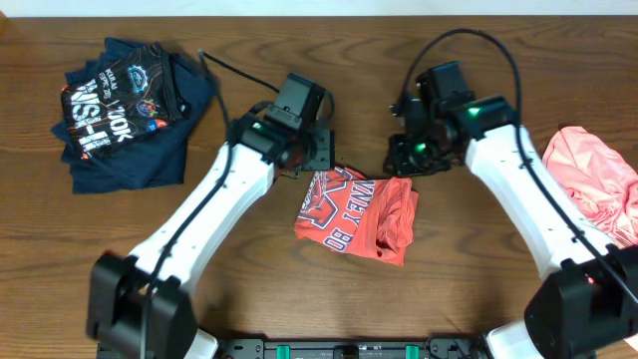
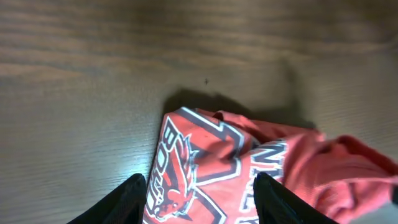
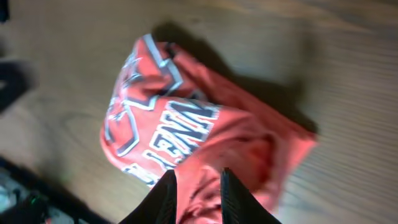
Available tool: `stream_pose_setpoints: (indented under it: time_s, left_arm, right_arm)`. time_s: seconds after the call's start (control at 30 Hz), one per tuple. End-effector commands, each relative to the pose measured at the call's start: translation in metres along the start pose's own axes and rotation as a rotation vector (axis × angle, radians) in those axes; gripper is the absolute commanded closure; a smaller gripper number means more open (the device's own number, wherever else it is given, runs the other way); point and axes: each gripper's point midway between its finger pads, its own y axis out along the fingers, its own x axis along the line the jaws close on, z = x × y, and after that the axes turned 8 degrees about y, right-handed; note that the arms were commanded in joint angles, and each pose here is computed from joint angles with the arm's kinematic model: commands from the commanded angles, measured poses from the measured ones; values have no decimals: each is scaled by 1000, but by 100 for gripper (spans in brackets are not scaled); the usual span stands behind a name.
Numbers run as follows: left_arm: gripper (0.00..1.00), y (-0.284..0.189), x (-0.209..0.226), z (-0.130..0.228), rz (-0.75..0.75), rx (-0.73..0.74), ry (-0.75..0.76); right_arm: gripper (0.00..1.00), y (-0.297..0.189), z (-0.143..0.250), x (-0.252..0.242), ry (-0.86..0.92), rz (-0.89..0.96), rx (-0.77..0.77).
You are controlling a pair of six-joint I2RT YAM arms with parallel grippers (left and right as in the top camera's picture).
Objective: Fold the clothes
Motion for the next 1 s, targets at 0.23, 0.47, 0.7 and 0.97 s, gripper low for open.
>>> stream_pose_setpoints:
  time_s: [0.23,0.47,0.7,0.97]
  left_arm:
    - [43,60,7,33,4,196,-12]
    - [43,78,14,50,-22,276,-23]
    - [43,82,23,74,-57,382,-39]
    - [43,68,30,102,-133,494,-206]
  right_arm:
    - [79,54,51,-13,-4,39,222]
    - [79,67,80,-90,89,316,255]
    - [79,57,79,-133,182,488,212]
    - [78,58,48,-141,162,466,105]
